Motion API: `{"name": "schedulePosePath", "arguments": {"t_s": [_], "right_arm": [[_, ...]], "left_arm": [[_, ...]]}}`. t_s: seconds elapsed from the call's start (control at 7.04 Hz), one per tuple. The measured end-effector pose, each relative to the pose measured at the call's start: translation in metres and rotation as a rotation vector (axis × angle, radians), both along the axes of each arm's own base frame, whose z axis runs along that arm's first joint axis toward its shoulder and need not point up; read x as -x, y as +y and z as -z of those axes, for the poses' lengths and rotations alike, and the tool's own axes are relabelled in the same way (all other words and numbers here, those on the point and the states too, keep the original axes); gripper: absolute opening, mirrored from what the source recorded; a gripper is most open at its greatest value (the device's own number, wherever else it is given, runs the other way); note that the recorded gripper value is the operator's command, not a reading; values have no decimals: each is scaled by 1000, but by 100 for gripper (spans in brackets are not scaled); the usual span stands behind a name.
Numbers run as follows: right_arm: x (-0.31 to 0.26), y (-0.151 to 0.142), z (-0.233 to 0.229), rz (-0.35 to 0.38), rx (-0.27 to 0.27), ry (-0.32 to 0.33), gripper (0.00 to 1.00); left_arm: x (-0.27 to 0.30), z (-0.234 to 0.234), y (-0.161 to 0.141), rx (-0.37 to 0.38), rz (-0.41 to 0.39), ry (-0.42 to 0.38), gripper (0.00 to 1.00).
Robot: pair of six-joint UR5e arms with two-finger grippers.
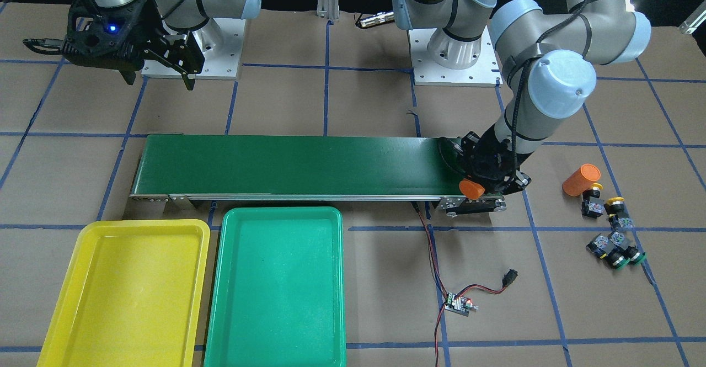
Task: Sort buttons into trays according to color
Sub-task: 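Grasp the orange cell with the left gripper and place it on the belt, then move the left gripper back and grasp a green-capped button switch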
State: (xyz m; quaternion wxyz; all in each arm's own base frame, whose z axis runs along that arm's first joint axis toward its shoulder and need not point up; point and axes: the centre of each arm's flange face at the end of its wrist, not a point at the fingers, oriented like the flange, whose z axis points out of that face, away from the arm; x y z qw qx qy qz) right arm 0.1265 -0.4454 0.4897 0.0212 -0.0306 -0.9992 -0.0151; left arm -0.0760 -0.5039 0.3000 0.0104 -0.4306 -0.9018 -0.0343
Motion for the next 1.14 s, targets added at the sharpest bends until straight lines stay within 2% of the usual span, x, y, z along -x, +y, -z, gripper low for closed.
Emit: {"name": "schedulePosePath", "arguments": {"t_s": [0.14,0.28,0.43,0.85,1.14], "right_arm": [[0,0,0,0,1,0,100],[0,0,0,0,1,-1,100],[0,0,0,0,1,-1,100],[0,0,-1,0,2,-3,100],[0,0,1,1,-2,0,100]], "left_arm": [[7,10,26,-15,94,8,0],[11,17,44,-11,169,14,45],[14,20,52,4,215,19,99],[20,13,56,70,246,18,100],[3,-12,53,103,146,8,100]]}}
